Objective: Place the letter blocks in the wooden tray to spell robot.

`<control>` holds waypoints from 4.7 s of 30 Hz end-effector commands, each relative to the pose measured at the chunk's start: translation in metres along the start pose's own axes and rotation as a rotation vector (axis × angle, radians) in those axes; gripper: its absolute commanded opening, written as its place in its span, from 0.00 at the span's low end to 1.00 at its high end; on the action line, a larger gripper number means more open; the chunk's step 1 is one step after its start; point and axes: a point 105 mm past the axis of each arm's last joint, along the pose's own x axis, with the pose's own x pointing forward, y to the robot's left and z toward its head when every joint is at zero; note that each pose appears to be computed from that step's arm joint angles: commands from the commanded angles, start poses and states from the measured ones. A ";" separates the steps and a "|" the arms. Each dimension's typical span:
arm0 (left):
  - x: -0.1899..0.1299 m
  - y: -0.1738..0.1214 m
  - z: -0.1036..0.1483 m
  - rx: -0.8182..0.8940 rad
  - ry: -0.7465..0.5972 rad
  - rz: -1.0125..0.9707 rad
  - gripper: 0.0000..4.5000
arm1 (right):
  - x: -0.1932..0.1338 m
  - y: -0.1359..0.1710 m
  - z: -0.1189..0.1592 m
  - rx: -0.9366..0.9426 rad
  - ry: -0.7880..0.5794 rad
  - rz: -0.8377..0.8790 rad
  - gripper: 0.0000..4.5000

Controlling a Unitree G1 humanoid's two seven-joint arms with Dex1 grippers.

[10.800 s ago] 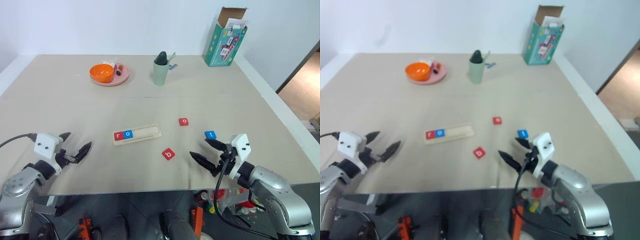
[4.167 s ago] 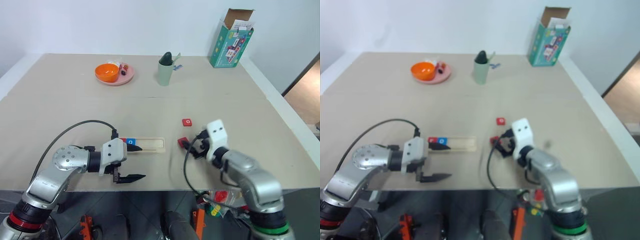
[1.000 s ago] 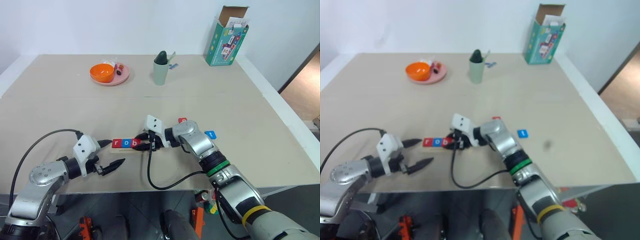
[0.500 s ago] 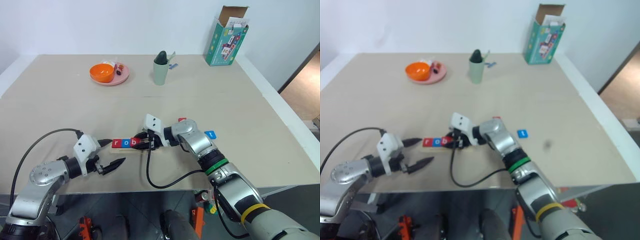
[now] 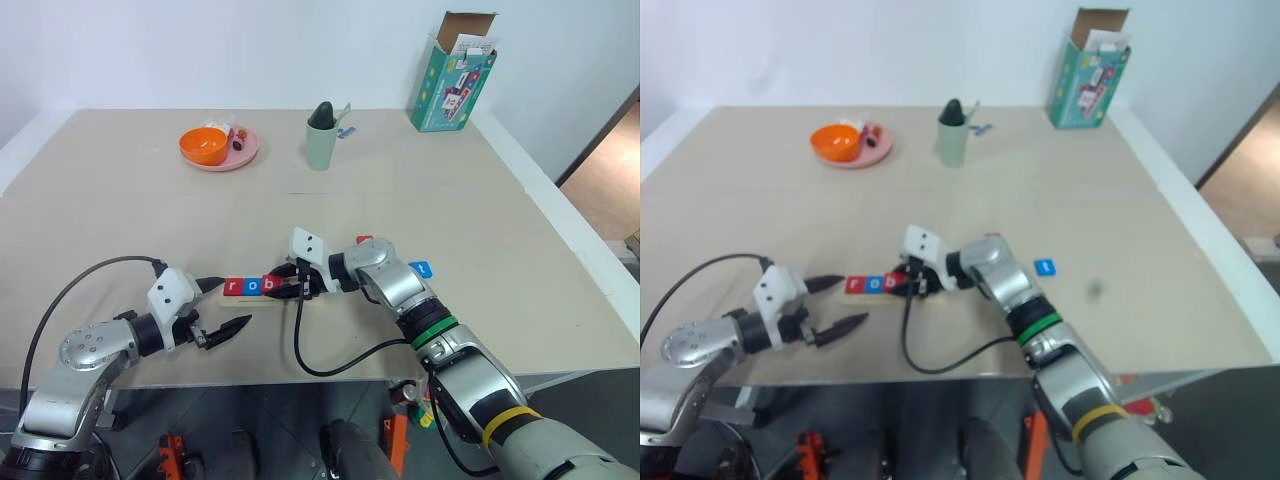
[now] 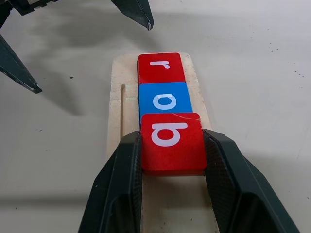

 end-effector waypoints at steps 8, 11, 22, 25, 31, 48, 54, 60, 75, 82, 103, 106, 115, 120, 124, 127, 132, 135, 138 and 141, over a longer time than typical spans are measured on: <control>-0.001 0.000 0.010 0.043 -0.021 -0.007 1.00 | -0.006 -0.002 0.000 -0.002 0.005 0.000 0.27; -0.001 -0.001 0.009 0.043 -0.020 -0.008 1.00 | -0.006 -0.001 0.000 -0.004 0.009 0.005 0.27; -0.001 -0.002 0.007 0.042 -0.013 -0.010 1.00 | 0.000 0.001 0.004 -0.009 -0.003 0.010 0.27; -0.001 -0.002 0.007 0.043 -0.010 -0.011 1.00 | 0.003 0.001 0.006 -0.008 -0.007 0.013 0.27; -0.002 -0.003 0.006 0.044 -0.007 -0.011 1.00 | 0.004 0.000 0.004 -0.003 0.006 0.012 0.27; -0.002 -0.004 0.002 0.048 0.013 -0.021 1.00 | -0.001 -0.007 0.005 -0.013 -0.013 -0.027 1.00; -0.003 -0.004 0.004 0.050 0.005 -0.021 1.00 | -0.023 -0.027 0.040 0.029 -0.136 -0.154 1.00; 0.001 -0.012 0.023 0.049 -0.050 -0.063 1.00 | -0.094 -0.059 0.059 0.180 -0.311 -0.585 1.00; 0.022 -0.024 0.058 0.049 -0.122 -0.201 1.00 | -0.136 -0.062 -0.033 0.427 -0.136 -1.235 1.00; 0.025 -0.024 0.057 0.068 -0.114 -0.207 1.00 | -0.120 -0.058 -0.048 0.475 -0.097 -1.211 1.00; 0.021 -0.025 0.044 0.077 -0.067 -0.190 1.00 | -0.111 -0.012 -0.044 0.517 -0.063 -1.134 0.27; 0.019 -0.024 0.042 0.073 -0.059 -0.189 1.00 | -0.113 0.027 -0.040 0.511 -0.022 -1.038 0.27; 0.018 -0.022 0.035 0.073 -0.033 -0.204 1.00 | -0.113 0.046 -0.043 0.589 0.007 -1.013 0.27; 0.017 -0.020 0.034 0.082 -0.022 -0.209 1.00 | -0.109 0.047 -0.041 0.598 -0.003 -0.996 0.58; 0.016 -0.019 0.033 0.087 -0.019 -0.205 1.00 | -0.125 0.037 -0.037 0.572 -0.030 -1.063 0.85; 0.016 -0.019 0.033 0.089 -0.017 -0.202 1.00 | -0.152 0.019 -0.022 0.505 -0.081 -1.067 0.99; 0.017 -0.019 0.033 0.091 -0.019 -0.208 1.00 | -0.165 0.006 0.003 0.305 -0.113 -0.665 0.99; 0.020 -0.019 0.034 0.094 -0.024 -0.217 1.00 | -0.154 0.028 -0.012 0.133 -0.021 -0.270 0.99; 0.022 -0.020 0.034 0.098 -0.027 -0.220 1.00 | -0.150 0.028 -0.026 0.080 -0.011 -0.127 0.99; 0.021 -0.021 0.034 0.098 -0.030 -0.215 1.00 | -0.146 0.022 -0.038 0.042 0.008 -0.046 0.99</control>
